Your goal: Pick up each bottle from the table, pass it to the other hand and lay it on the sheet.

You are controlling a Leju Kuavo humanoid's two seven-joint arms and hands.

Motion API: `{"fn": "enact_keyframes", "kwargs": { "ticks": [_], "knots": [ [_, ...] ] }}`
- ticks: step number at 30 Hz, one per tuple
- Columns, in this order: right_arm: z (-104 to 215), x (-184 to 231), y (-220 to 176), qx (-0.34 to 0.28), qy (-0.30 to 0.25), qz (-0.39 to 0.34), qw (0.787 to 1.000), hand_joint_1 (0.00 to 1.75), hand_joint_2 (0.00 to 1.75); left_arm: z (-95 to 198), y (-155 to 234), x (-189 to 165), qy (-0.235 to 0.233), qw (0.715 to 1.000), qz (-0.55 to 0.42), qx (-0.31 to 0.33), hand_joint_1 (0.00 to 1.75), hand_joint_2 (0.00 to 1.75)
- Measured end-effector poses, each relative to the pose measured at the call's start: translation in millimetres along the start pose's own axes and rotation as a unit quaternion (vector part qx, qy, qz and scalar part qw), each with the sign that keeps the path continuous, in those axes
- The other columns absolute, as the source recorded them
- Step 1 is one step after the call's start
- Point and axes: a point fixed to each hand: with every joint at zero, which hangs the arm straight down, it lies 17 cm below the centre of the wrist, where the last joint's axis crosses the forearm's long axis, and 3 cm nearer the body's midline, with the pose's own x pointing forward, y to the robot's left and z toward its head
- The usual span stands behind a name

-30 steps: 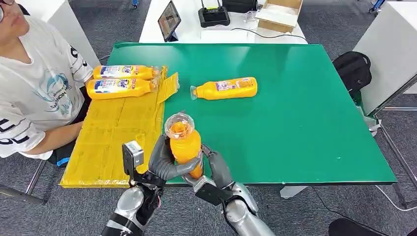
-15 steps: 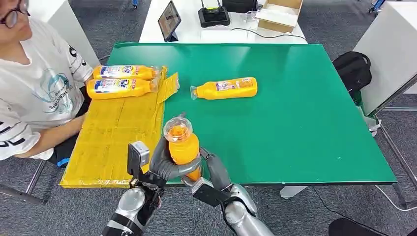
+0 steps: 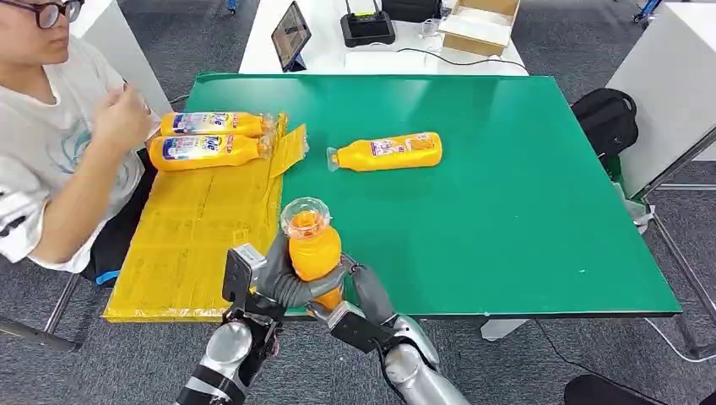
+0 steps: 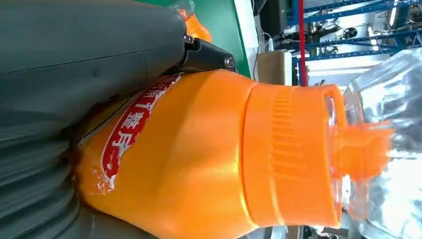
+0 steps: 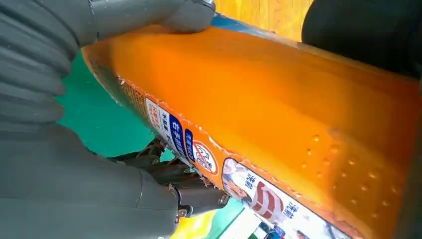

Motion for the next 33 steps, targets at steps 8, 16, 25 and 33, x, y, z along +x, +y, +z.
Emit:
{"fn": "enact_keyframes", "kwargs": {
  "ticks": [8, 16, 25, 33],
  "knots": [
    [0.0, 0.0, -0.4, -0.001, 0.0, 0.0, 1.0, 1.75, 1.75, -0.5, -0.2, -1.3, 0.004, 1.0, 0.011, -0.011, 1.75, 1.75],
    [0.1, -0.8, -0.8, -0.002, 0.001, 0.002, 1.0, 0.0, 0.0, -1.3, -0.6, -3.0, 0.008, 1.0, 0.02, -0.014, 1.75, 1.75],
    [-6.8, 14.7, -7.1, -0.021, -0.011, -0.029, 0.999, 0.0, 0.0, -5.7, 22.2, -6.5, 0.014, 0.999, -0.009, 0.036, 1.75, 1.75],
    [-15.3, 42.4, -19.6, -0.035, -0.042, -0.04, 0.998, 0.0, 0.0, -13.0, 69.4, 3.0, -0.003, 0.991, -0.071, 0.114, 1.75, 1.75]
  ]
}}
